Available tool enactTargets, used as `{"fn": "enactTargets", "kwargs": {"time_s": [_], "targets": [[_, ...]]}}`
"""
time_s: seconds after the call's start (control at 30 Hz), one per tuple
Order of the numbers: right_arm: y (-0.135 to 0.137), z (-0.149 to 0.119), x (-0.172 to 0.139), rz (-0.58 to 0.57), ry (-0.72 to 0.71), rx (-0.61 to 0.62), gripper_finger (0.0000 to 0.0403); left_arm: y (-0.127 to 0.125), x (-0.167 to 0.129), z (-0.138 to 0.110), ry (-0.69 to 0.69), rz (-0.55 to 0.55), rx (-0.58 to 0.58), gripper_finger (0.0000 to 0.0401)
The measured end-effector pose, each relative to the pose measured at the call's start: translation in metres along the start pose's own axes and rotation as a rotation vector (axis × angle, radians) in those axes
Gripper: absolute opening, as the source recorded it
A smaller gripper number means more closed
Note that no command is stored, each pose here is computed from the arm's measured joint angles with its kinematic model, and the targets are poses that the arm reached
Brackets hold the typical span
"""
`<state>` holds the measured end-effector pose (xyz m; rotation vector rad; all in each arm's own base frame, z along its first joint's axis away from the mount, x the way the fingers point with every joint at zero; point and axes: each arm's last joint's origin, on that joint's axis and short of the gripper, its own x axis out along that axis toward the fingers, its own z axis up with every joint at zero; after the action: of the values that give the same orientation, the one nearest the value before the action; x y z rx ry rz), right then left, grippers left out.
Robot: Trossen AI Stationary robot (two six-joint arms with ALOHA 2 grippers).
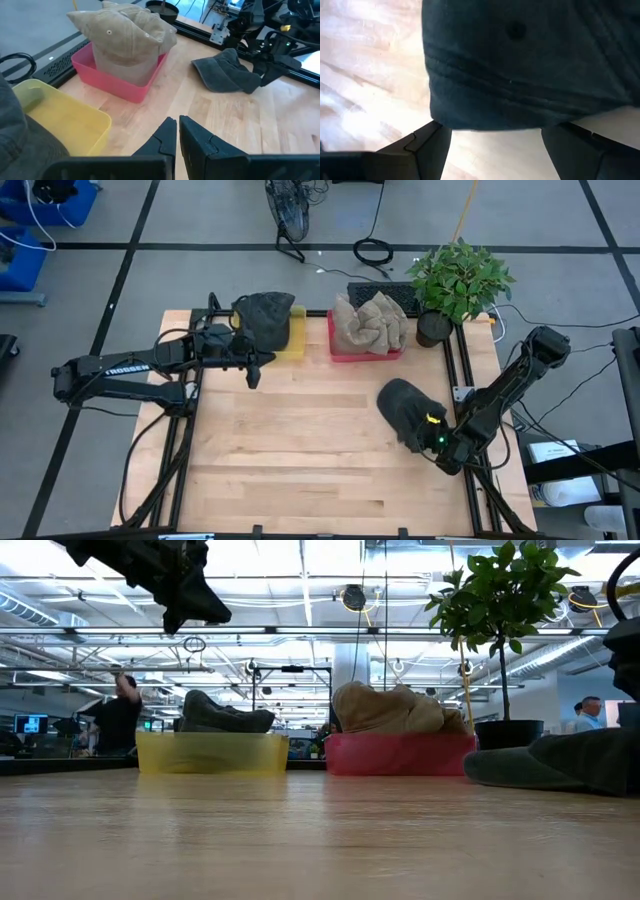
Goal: Pick & Place hat
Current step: Put the black cap into the yellow bin
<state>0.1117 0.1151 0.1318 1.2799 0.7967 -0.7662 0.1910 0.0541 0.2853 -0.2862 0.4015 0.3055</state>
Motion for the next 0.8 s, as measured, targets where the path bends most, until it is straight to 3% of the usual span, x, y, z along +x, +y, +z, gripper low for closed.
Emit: {"fn": "enactTargets", "kwargs": {"time_s": [0.13, 0.5, 0.8], "targets": [[0.0, 0.003, -0.003, 0.017, -0.021, -0.005, 0.028, 0.0, 0.0, 0.0, -0.002, 0.002, -0.013, 0.0026], [0.008, 0.011, -0.014, 0.202, -0.137, -0.013, 0.0277, 0.0, 0.0, 0.002, -0.017, -0.001, -0.014, 0.0026], [0.008, 0.034, -0.001, 0.071, -0.299, 0.043, 0.0272, 0.0, 0.0, 0.002, -0.02, 0.015, -0.014, 0.0026]]}}
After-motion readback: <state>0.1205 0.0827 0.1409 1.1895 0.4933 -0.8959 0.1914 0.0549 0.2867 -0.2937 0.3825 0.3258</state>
